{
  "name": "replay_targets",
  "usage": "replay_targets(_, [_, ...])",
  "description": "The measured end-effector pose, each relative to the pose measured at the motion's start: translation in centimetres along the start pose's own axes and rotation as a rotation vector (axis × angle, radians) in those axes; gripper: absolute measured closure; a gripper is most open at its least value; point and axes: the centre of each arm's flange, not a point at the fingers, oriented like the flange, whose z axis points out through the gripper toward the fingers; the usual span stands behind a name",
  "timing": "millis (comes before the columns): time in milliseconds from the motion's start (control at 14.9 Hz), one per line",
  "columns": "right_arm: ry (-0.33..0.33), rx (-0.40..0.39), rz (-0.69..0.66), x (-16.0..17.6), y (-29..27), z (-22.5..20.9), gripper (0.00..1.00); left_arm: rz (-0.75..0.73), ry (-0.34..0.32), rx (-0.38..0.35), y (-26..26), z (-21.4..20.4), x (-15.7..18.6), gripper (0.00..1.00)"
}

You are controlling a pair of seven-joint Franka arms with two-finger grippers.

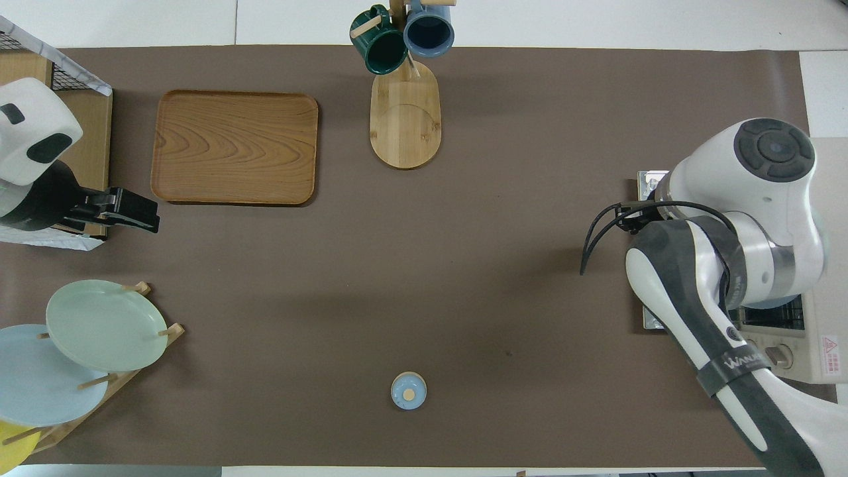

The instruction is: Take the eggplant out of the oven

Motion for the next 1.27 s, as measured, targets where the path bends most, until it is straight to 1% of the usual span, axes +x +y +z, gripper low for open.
replay_targets(67, [-0.026,-0.033,-0.001,-0.4,0.9,-0.2,0.63,0.0,0.0,0.0,0.0,0.0,0.0,0.0])
replay_targets(134, [-0.054,-0.057,0.003,-0.8,1.7,-0.1,0.63,0.0,0.0,0.0,0.0,0.0,0.0,0.0])
replay_targets(201, [-0.076,-0.071,0.011,-1.0,2.5,0.1,0.6,0.0,0.0,0.0,0.0,0.0,0.0,0.0])
replay_targets(268, [-0.088,-0.074,0.025,-1.1,3.6,0.4,0.6,0.0,0.0,0.0,0.0,0.0,0.0,0.0])
replay_targets(334, [-0.096,-0.073,0.036,-1.2,4.9,0.8,0.57,0.0,0.0,0.0,0.0,0.0,0.0,0.0])
replay_targets(468, [-0.098,-0.063,0.042,-1.3,7.0,2.1,0.56,0.0,0.0,0.0,0.0,0.0,0.0,0.0])
replay_targets(535, [-0.095,-0.059,0.043,-1.5,7.4,2.9,0.58,0.0,0.0,0.0,0.0,0.0,0.0,0.0])
replay_targets(803, [-0.068,-0.044,0.021,-2.7,7.6,5.4,0.59,0.0,0.0,0.0,0.0,0.0,0.0,0.0])
replay_targets(1003, [-0.062,-0.041,-0.01,-3.1,8.2,5.6,0.91,0.0,0.0,0.0,0.0,0.0,0.0,0.0])
replay_targets(1070, [-0.053,-0.054,-0.025,-3.2,8.3,5.0,0.96,0.0,0.0,0.0,0.0,0.0,0.0,0.0])
replay_targets(1271, [-0.039,-0.108,-0.097,-3.4,6.6,4.1,0.96,0.0,0.0,0.0,0.0,0.0,0.0,0.0])
